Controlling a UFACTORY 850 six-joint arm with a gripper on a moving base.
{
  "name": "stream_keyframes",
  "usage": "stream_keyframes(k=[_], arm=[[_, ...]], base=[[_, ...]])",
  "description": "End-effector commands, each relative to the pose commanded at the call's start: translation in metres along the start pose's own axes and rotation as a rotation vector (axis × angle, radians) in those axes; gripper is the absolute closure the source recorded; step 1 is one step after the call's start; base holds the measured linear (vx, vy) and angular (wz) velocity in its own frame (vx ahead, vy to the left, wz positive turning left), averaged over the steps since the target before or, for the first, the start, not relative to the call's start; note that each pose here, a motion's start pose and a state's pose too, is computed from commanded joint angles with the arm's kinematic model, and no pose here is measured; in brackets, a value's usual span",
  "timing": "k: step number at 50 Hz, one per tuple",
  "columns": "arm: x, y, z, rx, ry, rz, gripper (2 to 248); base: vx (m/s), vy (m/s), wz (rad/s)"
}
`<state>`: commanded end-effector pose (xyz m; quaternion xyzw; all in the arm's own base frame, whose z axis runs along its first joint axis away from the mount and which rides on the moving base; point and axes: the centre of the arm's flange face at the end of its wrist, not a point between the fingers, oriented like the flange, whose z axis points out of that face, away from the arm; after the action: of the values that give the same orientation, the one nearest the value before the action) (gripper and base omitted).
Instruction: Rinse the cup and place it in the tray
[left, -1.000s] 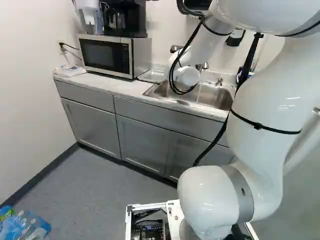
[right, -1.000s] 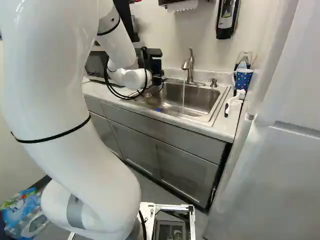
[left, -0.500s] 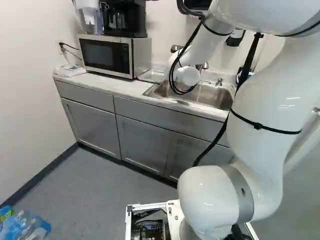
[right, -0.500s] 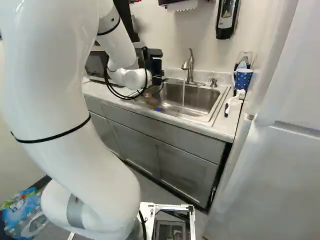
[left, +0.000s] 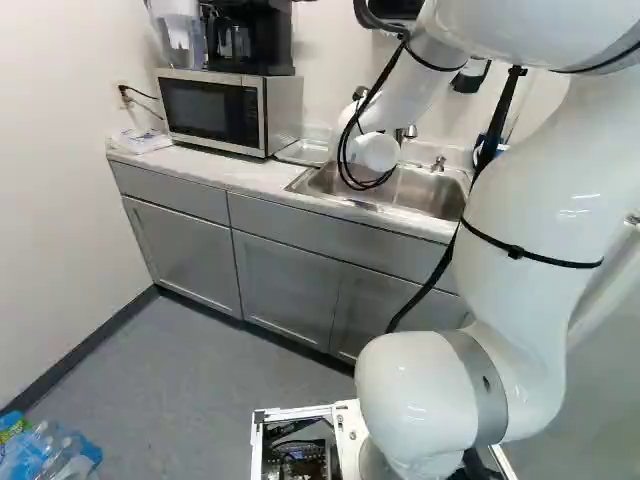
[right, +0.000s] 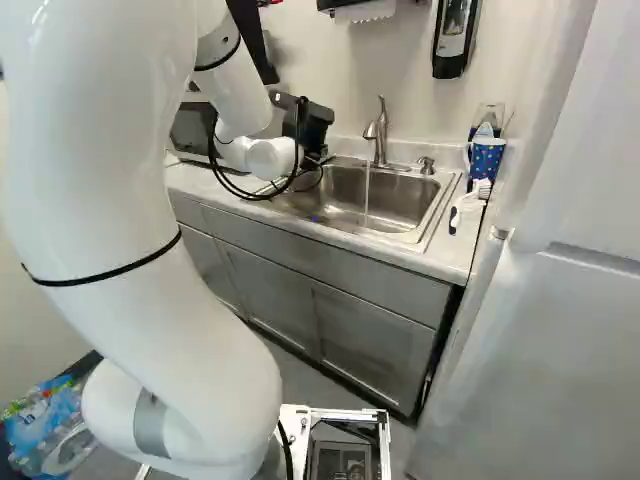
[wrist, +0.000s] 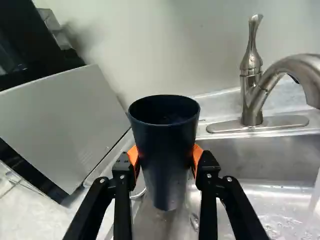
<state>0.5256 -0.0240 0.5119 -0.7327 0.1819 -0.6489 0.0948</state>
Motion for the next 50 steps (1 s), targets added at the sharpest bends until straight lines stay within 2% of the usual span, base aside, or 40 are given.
stream_keyframes(k=[50], arm=[[0.0, 0.0, 0.0, 0.0, 0.0, 0.526, 128]], base=[[0.0, 0.0, 0.0]])
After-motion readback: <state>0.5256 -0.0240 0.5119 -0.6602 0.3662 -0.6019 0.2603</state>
